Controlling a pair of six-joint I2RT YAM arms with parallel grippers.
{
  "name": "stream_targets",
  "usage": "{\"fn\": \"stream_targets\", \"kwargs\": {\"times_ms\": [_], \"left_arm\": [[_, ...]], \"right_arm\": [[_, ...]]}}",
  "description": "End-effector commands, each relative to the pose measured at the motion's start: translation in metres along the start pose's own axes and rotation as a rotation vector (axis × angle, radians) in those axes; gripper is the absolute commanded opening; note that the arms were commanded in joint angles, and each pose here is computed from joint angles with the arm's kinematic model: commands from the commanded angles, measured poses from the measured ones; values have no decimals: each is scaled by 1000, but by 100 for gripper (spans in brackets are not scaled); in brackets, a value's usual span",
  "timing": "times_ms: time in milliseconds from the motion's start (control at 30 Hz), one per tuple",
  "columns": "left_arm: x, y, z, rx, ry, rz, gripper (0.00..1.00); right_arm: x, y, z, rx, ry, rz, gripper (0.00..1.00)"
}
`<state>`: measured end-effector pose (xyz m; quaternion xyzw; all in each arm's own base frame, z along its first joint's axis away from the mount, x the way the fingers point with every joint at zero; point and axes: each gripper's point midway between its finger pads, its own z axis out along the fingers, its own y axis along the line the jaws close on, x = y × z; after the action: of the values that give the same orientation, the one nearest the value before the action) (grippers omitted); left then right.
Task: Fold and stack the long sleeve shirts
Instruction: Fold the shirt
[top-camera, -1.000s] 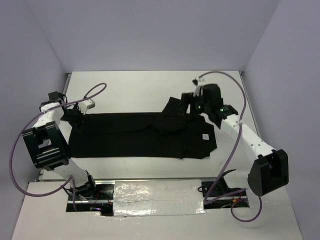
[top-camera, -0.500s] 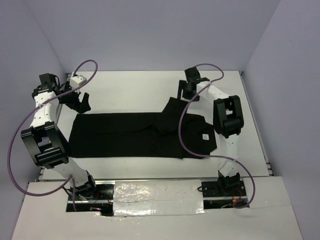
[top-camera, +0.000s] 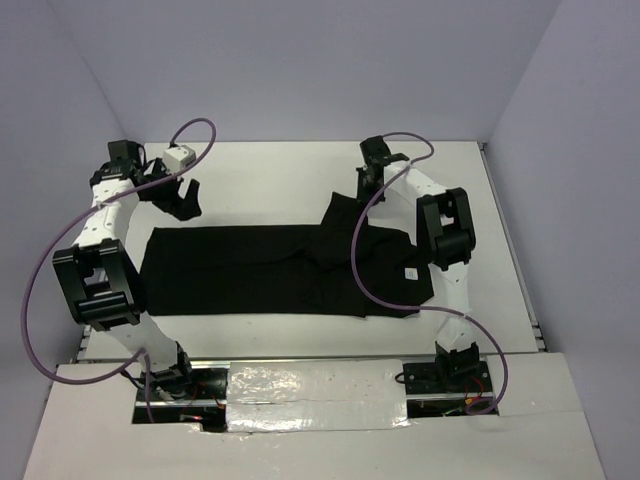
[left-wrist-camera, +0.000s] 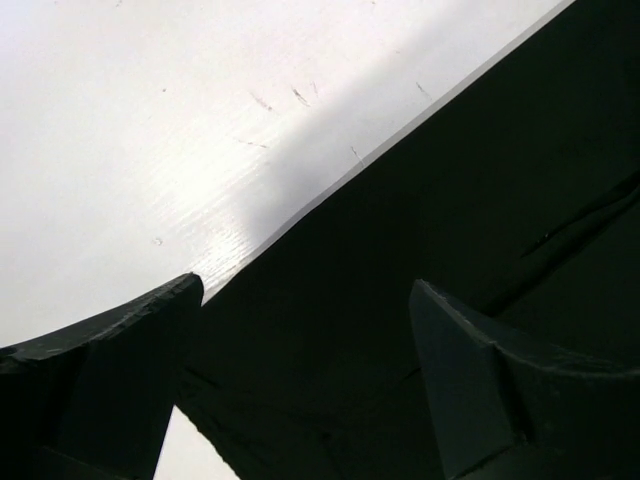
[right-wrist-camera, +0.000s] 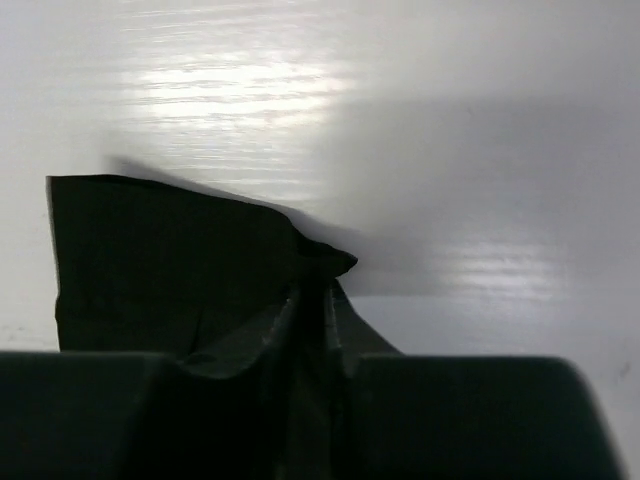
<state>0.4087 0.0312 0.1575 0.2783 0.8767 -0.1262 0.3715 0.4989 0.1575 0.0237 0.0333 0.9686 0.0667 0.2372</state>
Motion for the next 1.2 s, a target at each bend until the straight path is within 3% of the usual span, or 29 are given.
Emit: {"fn": "stream_targets", "kwargs": {"times_ms": [0, 33, 267, 333, 433, 567, 767, 867, 1167], "left_arm": [[-21, -4, 4, 22, -37, 0, 95], [-25, -6, 4, 28, -43, 8, 92], [-72, -47, 25, 91, -81, 89, 73], [-91, -67, 33, 125, -97, 131, 74], [-112, -99, 51, 185, -114, 166, 85], [-143, -120, 69, 234, -201, 127, 87], [-206, -153, 46, 320, -381, 224, 99], [-215, -172, 40, 323, -413, 304, 99], [-241, -200, 36, 412, -463, 328, 99]], "right_arm": [[-2, 24, -4, -111, 19, -18, 10], [-7, 29, -6, -137, 2, -28, 0], [-93, 93, -115, -470, -401, -180, 0], [-105, 105, -153, -534, -485, -239, 0], [-112, 117, -191, -581, -577, -322, 0], [-99, 130, -216, -664, -620, -409, 0], [-87, 138, -242, -711, -664, -473, 0], [-87, 140, -253, -713, -691, -482, 0], [-71, 154, -260, -736, -687, -595, 0]]}}
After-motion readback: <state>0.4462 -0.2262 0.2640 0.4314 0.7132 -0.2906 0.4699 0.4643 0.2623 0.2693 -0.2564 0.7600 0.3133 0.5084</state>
